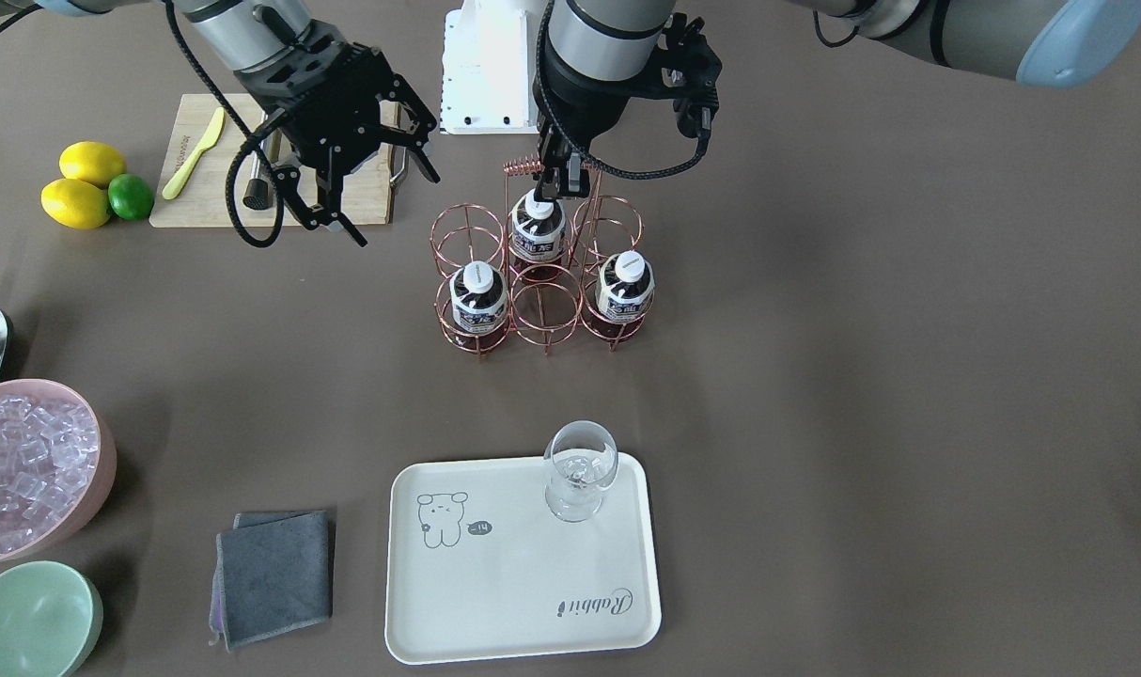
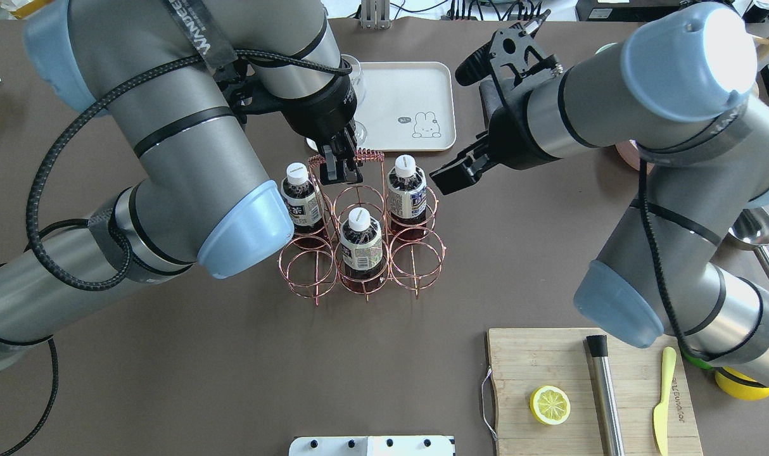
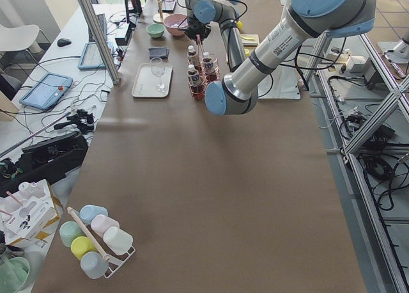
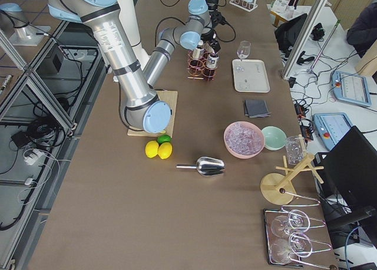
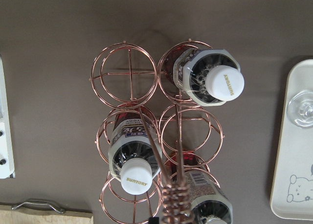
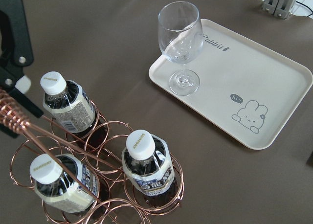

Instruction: Take tea from basket to plate

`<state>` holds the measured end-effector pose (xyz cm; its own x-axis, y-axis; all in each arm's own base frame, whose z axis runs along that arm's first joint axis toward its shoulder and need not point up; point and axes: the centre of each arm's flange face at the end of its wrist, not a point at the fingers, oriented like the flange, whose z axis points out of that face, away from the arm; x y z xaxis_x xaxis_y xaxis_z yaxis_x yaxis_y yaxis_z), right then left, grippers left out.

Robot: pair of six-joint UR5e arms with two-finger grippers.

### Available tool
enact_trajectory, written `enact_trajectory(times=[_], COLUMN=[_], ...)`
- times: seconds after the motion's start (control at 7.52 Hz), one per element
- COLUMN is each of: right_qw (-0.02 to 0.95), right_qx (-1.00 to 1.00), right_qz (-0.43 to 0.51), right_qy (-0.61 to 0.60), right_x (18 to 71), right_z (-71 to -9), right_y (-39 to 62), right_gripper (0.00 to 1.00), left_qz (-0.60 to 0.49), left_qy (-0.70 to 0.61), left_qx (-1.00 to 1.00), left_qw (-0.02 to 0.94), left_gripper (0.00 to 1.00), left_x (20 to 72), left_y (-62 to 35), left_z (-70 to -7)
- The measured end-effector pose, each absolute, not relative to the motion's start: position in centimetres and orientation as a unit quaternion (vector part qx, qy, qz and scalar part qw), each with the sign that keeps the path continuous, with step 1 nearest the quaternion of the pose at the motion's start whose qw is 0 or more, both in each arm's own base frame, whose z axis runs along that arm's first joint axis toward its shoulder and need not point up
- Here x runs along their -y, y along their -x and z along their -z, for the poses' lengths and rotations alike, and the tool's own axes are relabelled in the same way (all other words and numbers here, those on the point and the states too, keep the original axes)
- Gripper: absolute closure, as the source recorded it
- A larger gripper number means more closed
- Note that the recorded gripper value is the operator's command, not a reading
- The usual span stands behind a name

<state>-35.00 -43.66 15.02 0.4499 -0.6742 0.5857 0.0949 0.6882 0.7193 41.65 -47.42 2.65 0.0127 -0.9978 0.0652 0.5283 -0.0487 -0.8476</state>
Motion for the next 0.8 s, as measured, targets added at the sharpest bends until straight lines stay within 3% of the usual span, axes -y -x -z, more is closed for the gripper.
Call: enact_trajectory(times=[0.13, 0.8], right_qw=[0.793, 0.776], right_qx=[0.457, 0.432], right_qz=[0.245, 0.278], right_qy=[-0.321, -0.366], right_x=[43.5, 45.2], right_z=[-14.6, -15.6], right_y=[36.9, 40.5], right_gripper=[0.07, 0.09], left_qz=[0.625, 0.628], left_qy=[0.366, 0.368], left_qx=[-0.321, -0.319], left_qw=[0.611, 0.608], left_gripper=[1.00, 1.00], left_x=[47.4, 47.4], left_y=[-41.6, -41.7], left_z=[-2.6, -2.8])
